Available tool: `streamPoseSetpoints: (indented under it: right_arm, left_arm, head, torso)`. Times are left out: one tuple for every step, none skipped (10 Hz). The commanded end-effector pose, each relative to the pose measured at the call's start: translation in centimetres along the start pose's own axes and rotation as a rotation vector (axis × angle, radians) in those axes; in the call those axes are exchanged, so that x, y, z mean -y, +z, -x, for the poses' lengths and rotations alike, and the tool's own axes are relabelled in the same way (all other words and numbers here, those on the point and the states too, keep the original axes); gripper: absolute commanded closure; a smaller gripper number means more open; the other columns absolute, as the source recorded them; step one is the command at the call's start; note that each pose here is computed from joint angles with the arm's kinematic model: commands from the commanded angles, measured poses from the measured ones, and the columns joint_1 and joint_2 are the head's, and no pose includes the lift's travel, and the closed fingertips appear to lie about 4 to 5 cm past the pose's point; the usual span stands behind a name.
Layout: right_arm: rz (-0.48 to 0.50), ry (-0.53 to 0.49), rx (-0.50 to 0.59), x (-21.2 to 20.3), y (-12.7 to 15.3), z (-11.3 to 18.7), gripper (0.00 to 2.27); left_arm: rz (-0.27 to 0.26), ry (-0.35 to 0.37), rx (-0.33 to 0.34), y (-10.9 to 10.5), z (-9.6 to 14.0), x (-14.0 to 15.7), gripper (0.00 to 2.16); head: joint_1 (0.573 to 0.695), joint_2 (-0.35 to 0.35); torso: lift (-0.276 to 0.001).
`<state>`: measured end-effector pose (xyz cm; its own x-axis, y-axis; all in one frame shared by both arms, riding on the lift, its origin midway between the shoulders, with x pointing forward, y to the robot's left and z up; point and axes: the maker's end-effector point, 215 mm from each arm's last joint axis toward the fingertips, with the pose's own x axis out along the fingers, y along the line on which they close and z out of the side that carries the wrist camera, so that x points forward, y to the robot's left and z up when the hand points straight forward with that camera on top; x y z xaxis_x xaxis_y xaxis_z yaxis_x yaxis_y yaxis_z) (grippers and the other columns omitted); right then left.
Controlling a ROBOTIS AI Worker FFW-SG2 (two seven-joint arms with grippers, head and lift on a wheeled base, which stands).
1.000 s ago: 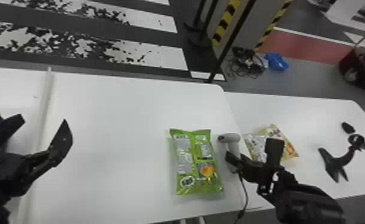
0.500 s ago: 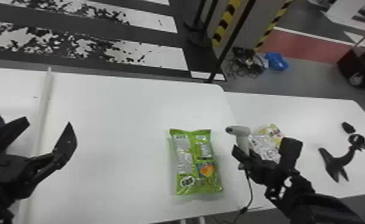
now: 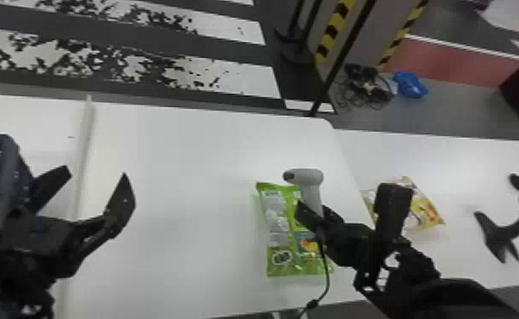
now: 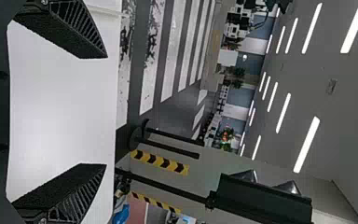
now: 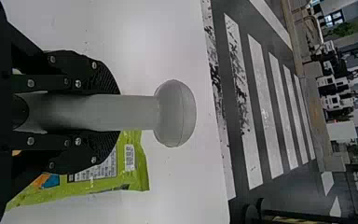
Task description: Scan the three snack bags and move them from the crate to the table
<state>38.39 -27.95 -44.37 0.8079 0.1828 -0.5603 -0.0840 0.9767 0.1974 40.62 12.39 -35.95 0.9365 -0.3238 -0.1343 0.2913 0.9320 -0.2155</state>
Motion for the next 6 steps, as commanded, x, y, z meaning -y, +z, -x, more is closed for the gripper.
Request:
streamPoseSetpoints:
  right_arm:
    - [0.063, 0.012, -0.018, -2.9, -0.6, -1.4, 2.24]
    - [0.082, 0.0, -0.037, -2.8, -1.2, -2.5, 2.24]
    - [0.087, -0.016, -0.056, -2.0, -1.8, -3.4, 2.24]
    - [0.093, -0.033, -0.078, -1.4, -2.7, -4.2, 2.24]
    - [0.11, -0.04, -0.098, -1.3, -3.5, -4.9, 2.24]
    - [0.117, -0.05, -0.106, -0.9, -3.8, -5.4, 2.24]
  left_arm:
    - [-0.005, 0.006, -0.001, 0.0, 0.2, -0.4, 0.03]
    - [-0.008, 0.01, 0.003, 0.1, 0.3, -0.8, 0.03]
    - [-0.012, 0.011, 0.002, 0.1, 0.4, -0.9, 0.03]
    - [-0.012, 0.01, -0.002, -0.2, 0.4, -1.0, 0.03]
    - [-0.012, 0.007, -0.005, -0.4, 0.2, -1.0, 0.03]
    - [-0.013, 0.006, 0.006, -0.2, 0.0, -1.1, 0.03]
  head:
    - [0.695, -0.225]
    - [0.695, -0.205]
    - [0.695, -0.174]
    - [0.695, -0.165]
    - [0.695, -0.168]
    - [0.695, -0.168]
  torso:
    - [-0.062]
    - [-0.062]
    - [-0.062]
    - [-0.062]
    - [-0.062]
    - [-0.062]
